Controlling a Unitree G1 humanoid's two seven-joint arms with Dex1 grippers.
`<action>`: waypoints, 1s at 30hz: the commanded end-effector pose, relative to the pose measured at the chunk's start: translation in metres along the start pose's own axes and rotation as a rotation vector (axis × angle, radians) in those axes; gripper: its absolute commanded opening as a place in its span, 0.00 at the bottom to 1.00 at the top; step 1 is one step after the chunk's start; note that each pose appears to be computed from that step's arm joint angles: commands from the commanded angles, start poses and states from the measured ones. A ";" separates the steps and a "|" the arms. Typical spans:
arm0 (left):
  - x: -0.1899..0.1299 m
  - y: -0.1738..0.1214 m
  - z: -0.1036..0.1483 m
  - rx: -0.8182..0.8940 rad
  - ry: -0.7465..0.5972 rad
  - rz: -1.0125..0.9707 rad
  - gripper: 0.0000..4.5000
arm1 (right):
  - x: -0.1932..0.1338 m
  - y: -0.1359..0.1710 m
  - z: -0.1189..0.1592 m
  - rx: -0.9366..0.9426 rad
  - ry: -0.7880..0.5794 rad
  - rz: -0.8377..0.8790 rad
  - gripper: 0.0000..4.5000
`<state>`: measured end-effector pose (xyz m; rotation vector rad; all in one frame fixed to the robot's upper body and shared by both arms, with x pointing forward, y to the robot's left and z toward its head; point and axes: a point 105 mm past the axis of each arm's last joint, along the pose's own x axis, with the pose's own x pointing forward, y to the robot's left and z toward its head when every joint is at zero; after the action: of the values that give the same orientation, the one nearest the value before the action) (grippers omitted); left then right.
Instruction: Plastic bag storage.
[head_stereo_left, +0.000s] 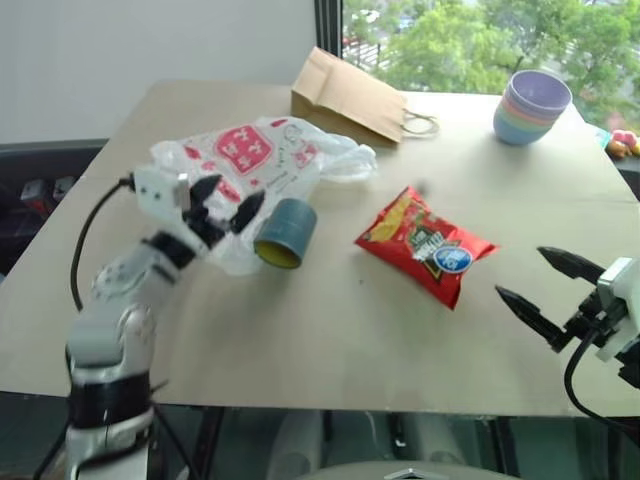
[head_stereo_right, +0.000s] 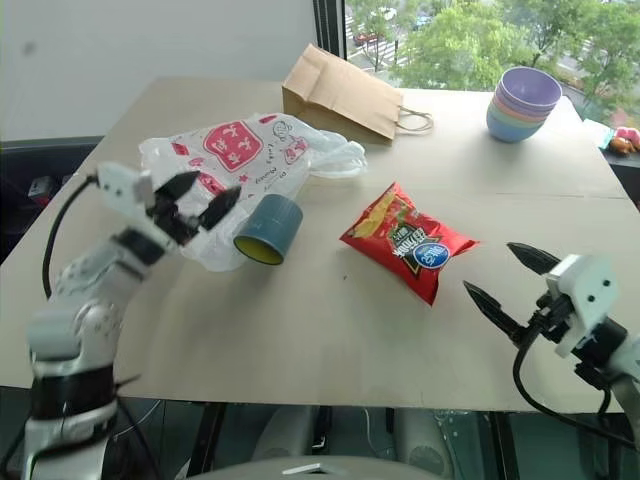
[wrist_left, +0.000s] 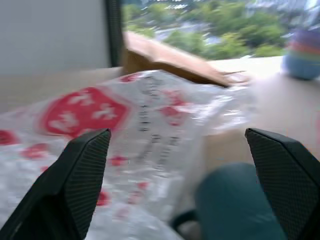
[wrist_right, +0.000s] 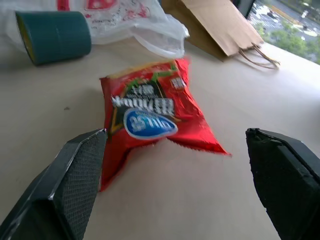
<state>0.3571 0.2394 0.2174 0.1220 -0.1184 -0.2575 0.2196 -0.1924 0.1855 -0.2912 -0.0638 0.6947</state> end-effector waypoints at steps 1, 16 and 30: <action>0.017 0.011 -0.006 0.193 0.107 0.087 0.99 | 0.009 0.010 0.014 -0.045 -0.044 0.053 1.00; 0.006 -0.075 -0.027 0.152 0.181 -0.338 0.99 | 0.014 0.026 0.012 -0.035 -0.063 0.109 1.00; 0.030 -0.046 -0.040 0.474 0.354 -0.044 0.99 | 0.017 0.027 0.013 -0.057 -0.079 0.117 1.00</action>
<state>0.3833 0.1964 0.1669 0.6294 0.2012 -0.2337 0.2175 -0.1603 0.1818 -0.2997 -0.1028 0.8215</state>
